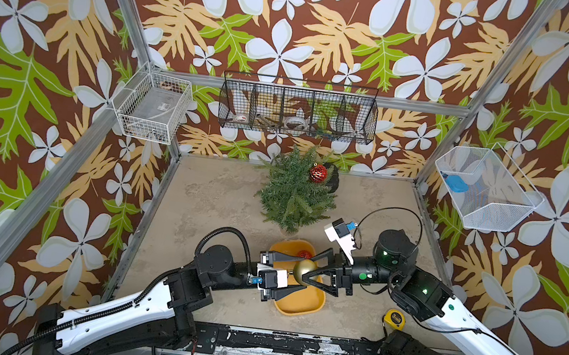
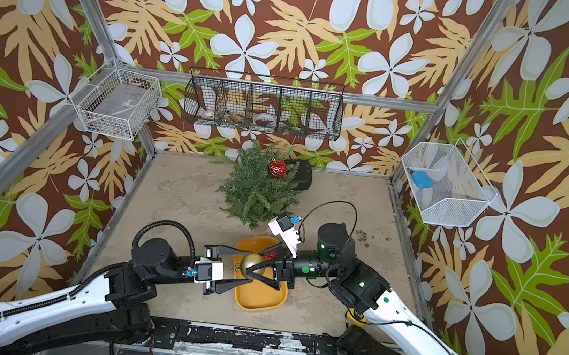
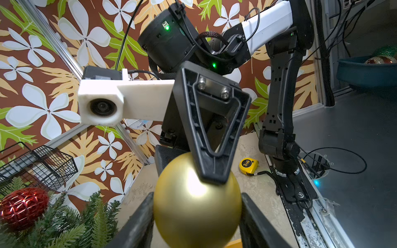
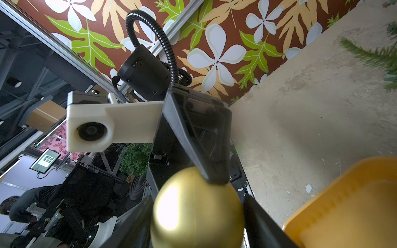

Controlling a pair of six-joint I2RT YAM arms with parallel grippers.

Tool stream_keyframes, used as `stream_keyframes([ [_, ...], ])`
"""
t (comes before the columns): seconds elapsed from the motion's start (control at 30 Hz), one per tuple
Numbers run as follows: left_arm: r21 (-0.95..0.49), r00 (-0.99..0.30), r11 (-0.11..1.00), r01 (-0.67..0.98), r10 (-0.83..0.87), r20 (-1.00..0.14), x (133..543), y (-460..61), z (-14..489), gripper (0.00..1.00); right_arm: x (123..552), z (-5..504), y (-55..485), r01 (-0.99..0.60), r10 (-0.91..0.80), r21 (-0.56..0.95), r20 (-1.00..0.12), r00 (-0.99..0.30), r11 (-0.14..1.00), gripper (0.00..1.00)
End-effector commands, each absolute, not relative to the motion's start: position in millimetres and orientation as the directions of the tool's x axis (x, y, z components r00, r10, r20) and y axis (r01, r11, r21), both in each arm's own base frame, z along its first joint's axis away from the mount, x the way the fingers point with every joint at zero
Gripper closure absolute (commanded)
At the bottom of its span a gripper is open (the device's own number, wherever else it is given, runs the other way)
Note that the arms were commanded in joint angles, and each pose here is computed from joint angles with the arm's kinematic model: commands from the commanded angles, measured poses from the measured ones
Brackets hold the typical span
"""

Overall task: Decorate the small christmas tree with ornaments
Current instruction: Adjust the ornament.

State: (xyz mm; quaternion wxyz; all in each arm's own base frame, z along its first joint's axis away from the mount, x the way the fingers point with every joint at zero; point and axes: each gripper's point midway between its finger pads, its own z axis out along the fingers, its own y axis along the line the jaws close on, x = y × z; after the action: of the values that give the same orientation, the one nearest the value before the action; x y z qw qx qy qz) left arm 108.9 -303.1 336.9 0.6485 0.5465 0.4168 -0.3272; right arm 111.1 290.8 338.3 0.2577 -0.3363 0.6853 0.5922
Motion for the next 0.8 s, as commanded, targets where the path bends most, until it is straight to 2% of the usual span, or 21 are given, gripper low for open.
stream_keyframes([
  [0.0,0.444,0.454,0.219,0.869,0.007,-0.891,111.4,-301.4,349.1,0.45,109.2,342.0,290.8,-0.774,-0.150,0.631,-0.761,-0.631,0.055,0.35],
  [0.13,0.445,0.455,0.230,0.865,0.011,-0.890,113.2,-300.7,349.6,0.46,109.9,342.1,290.8,-0.774,-0.149,0.631,-0.761,-0.632,0.058,0.30],
  [0.47,0.445,0.453,0.224,0.867,0.014,-0.891,112.7,-301.1,347.0,0.45,113.1,344.8,291.5,-0.783,-0.141,0.619,-0.771,-0.621,0.069,0.39],
  [0.5,0.443,0.452,0.225,0.868,0.016,-0.892,113.0,-301.0,346.4,0.43,113.6,344.5,291.5,-0.784,-0.140,0.617,-0.772,-0.620,0.072,0.40],
  [0.67,0.414,0.423,0.249,0.876,0.017,-0.906,115.4,-296.8,350.0,0.19,122.5,341.3,287.4,-0.807,-0.136,0.573,-0.797,-0.589,0.142,0.42],
  [0.77,0.367,0.382,0.305,0.879,0.012,-0.924,120.8,-287.5,350.9,0.14,129.4,344.6,283.4,-0.830,-0.127,0.525,-0.825,-0.550,0.187,0.42],
])
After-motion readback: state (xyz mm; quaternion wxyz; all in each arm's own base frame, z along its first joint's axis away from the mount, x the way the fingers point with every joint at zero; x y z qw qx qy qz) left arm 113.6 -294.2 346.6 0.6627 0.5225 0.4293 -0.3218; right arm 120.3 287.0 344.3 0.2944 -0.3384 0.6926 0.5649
